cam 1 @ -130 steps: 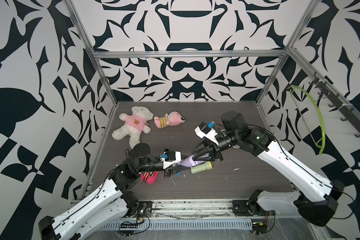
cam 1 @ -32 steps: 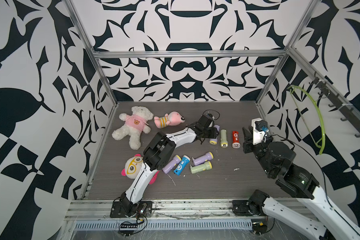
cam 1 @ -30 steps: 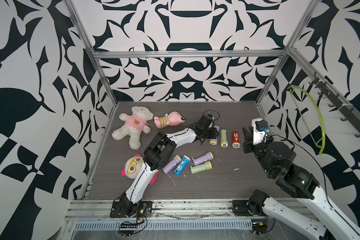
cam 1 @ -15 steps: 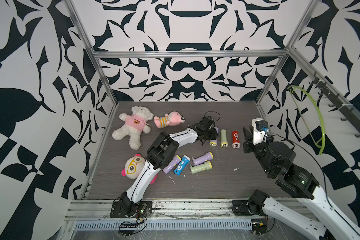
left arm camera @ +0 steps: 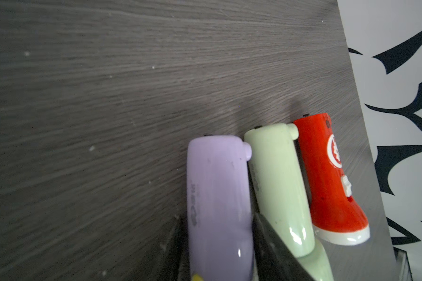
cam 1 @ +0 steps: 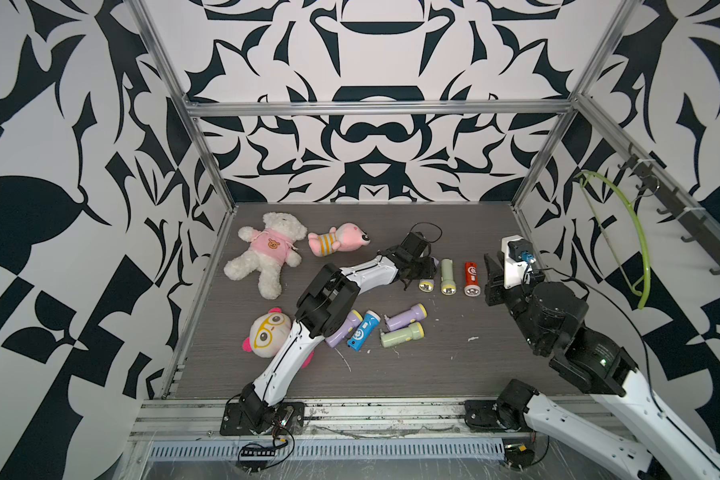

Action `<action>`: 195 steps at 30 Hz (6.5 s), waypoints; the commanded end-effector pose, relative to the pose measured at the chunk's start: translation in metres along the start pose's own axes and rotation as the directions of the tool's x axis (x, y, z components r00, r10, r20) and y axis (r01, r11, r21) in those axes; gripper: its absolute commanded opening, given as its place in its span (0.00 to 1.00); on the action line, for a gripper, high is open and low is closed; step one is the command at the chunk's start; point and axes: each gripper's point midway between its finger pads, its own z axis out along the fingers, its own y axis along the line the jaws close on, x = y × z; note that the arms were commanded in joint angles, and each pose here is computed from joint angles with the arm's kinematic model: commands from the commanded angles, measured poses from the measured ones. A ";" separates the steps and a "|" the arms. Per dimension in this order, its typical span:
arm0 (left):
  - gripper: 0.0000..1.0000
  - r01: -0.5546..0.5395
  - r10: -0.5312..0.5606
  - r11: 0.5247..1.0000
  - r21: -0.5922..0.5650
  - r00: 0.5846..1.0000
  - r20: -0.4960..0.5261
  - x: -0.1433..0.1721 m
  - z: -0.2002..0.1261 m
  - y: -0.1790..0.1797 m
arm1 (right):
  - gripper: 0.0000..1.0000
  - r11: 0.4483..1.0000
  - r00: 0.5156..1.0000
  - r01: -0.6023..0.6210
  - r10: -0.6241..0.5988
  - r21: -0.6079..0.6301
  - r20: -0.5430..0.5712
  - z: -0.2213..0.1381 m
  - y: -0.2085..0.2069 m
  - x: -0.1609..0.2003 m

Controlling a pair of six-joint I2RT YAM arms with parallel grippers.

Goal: Close the plug at the bottom of the flashlight
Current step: Place the flashlight at the center of the board, then pick up the flashlight from the center of the board.

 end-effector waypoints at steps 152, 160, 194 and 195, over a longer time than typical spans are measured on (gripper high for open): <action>0.62 0.207 -0.152 0.828 -0.521 0.977 0.148 0.099 -0.249 0.190 | 0.00 0.620 0.600 -0.528 -0.212 -0.581 -0.772 0.142 0.323 0.246; 0.63 0.192 -0.108 0.880 -0.435 0.972 0.210 0.080 -0.264 0.166 | 0.00 0.654 0.676 -0.445 -0.203 -0.612 -0.709 0.138 0.300 0.208; 0.22 0.078 -0.104 0.881 -0.467 0.994 -0.030 0.089 -0.173 0.174 | 0.10 0.967 0.805 -0.224 0.113 -0.123 -0.582 0.106 0.080 0.148; 0.17 0.079 -0.103 0.883 -0.463 0.994 -0.026 0.087 -0.172 0.173 | 0.11 0.968 0.807 -0.223 0.114 -0.119 -0.580 0.103 0.077 0.148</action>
